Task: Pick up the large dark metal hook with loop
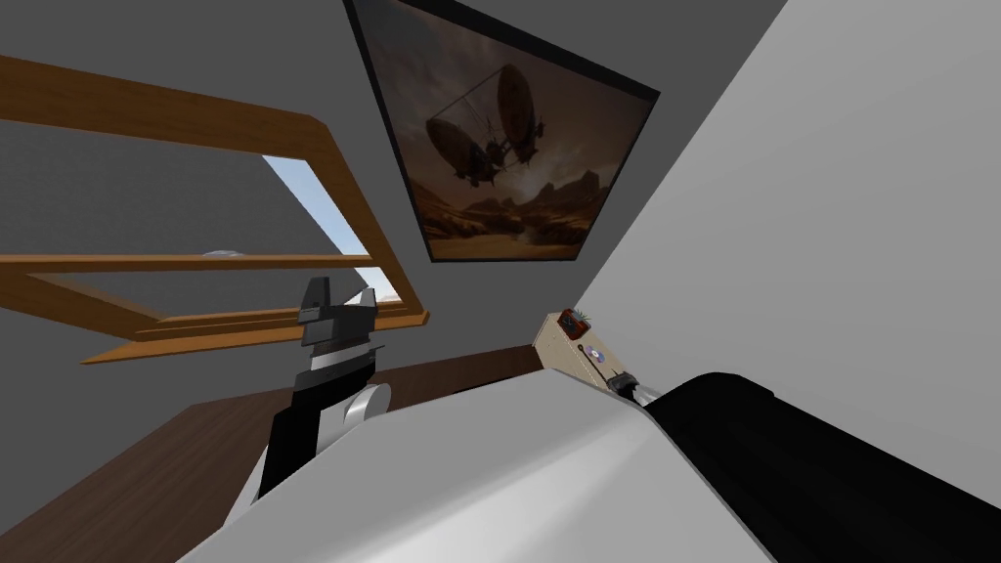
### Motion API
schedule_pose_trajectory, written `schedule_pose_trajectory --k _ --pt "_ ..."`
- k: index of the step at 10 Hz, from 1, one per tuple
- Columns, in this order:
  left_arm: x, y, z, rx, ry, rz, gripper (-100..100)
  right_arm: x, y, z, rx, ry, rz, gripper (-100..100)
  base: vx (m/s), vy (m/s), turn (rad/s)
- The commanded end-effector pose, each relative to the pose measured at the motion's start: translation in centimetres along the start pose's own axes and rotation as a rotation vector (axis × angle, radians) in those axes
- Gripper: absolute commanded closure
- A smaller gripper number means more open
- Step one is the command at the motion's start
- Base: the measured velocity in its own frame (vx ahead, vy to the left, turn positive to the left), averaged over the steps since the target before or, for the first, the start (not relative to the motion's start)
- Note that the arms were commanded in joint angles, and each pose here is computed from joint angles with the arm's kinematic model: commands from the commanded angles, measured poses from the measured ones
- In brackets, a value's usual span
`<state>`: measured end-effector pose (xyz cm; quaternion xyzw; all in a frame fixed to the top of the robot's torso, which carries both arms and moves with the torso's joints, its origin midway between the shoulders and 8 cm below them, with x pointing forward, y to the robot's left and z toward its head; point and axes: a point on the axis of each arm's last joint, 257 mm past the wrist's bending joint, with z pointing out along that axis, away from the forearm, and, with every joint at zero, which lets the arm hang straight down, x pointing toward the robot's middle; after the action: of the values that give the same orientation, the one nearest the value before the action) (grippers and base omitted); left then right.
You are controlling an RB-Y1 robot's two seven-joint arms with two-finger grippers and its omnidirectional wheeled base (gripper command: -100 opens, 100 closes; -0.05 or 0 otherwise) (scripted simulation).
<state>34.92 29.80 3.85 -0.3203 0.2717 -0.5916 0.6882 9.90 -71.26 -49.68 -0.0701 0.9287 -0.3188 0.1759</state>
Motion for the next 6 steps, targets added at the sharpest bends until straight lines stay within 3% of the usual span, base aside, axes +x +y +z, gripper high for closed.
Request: schedule_pose_trajectory --k 1,2,4,6 --pt "0.0 0.0 0.0 0.0 0.0 0.0 0 0.8 -0.3 -0.3 0.011 0.007 0.003 -100 0.012 -0.034 0.085" --pt "0.0 0.0 0.0 0.0 0.0 0.0 0 2.2 -0.2 -0.8 0.017 0.02 0.023 -100 0.01 -0.025 0.152" --pt "0.0 0.0 0.0 0.0 0.0 0.0 0 2.2 -0.3 -0.8 0.019 0.02 0.015 -100 0.005 -0.015 0.015" --pt "0.0 0.0 0.0 0.0 0.0 0.0 0 5.0 -0.4 -2.0 0.038 0.049 0.048 -100 0.006 -0.021 0.155"
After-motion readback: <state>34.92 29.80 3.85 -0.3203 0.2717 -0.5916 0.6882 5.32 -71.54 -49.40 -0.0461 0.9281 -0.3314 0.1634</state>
